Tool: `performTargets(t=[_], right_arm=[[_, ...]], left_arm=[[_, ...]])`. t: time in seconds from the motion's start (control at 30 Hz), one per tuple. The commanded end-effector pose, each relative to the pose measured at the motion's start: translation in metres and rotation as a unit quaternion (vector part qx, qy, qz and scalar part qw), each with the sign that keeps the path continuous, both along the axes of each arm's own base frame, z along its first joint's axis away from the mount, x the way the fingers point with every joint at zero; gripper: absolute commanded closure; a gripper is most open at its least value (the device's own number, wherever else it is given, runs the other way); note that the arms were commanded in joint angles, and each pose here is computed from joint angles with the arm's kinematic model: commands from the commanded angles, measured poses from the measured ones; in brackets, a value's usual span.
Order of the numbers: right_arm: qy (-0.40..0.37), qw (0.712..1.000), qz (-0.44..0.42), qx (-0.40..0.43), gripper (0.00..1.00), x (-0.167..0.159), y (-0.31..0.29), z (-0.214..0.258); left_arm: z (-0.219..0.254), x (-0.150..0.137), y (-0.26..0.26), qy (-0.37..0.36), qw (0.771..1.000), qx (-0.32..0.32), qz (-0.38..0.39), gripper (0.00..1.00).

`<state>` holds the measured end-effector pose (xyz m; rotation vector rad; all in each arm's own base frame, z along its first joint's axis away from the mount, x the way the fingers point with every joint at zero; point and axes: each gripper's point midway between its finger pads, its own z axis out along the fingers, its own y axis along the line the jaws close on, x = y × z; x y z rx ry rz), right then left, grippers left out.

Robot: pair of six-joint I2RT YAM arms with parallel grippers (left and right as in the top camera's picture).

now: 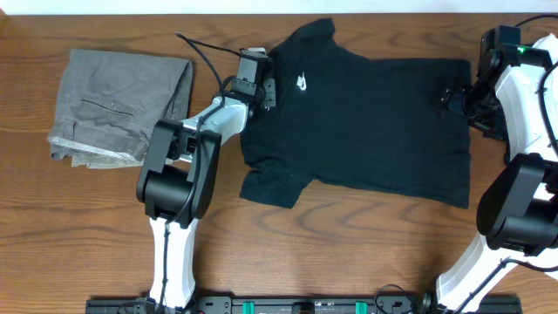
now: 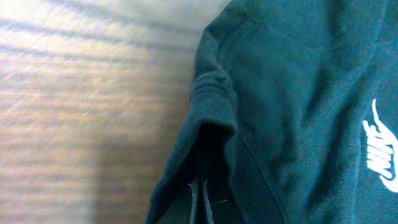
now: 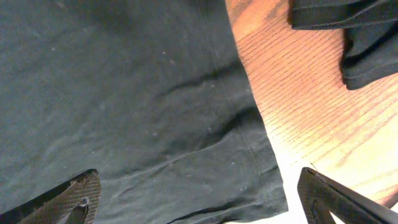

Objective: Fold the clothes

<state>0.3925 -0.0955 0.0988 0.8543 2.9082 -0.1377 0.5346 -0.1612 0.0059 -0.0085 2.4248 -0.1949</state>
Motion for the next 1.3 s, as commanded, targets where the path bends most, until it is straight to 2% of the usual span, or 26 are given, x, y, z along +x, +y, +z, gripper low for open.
performTargets(t=[0.0, 0.2, 0.4, 0.57, 0.67, 0.77, 1.0, 1.17, 1.27], right_arm=[[-0.004, 1.000, 0.006, 0.000, 0.01, 0.002, 0.001, 0.002], [-0.004, 1.000, 0.006, 0.000, 0.01, 0.002, 0.001, 0.002], [-0.004, 1.000, 0.006, 0.000, 0.01, 0.002, 0.001, 0.002], [-0.004, 1.000, 0.006, 0.000, 0.01, 0.002, 0.001, 0.002], [-0.004, 1.000, 0.006, 0.000, 0.01, 0.002, 0.001, 0.002], [-0.004, 1.000, 0.006, 0.000, 0.01, 0.002, 0.001, 0.002], [-0.022, 1.000, 0.006, -0.007, 0.01, 0.011, -0.002, 0.004], [-0.067, 0.998, 0.007, -0.008, 0.01, 0.032, -0.003, 0.007], [-0.070, 0.997, 0.007, -0.006, 0.01, 0.034, -0.002, 0.008]], left_arm=[[0.030, -0.004, 0.021, -0.018, 0.999, 0.028, 0.021, 0.94], [0.126, -0.014, 0.024, -0.075, 0.997, 0.022, 0.010, 0.94], [0.175, -0.038, 0.031, -0.086, 0.996, 0.026, 0.002, 0.94], [0.170, -0.088, 0.041, 0.000, 0.999, 0.041, -0.010, 0.94], [0.170, -0.127, 0.054, 0.062, 0.997, 0.042, 0.010, 0.94], [0.179, -0.156, 0.062, 0.092, 0.995, 0.033, 0.033, 0.94], [0.209, -0.208, 0.074, 0.114, 0.991, 0.007, 0.062, 0.93], [0.197, -0.239, 0.068, 0.177, 0.983, -0.005, 0.038, 0.89], [0.186, -0.252, 0.054, 0.209, 0.977, -0.027, -0.011, 0.89]])
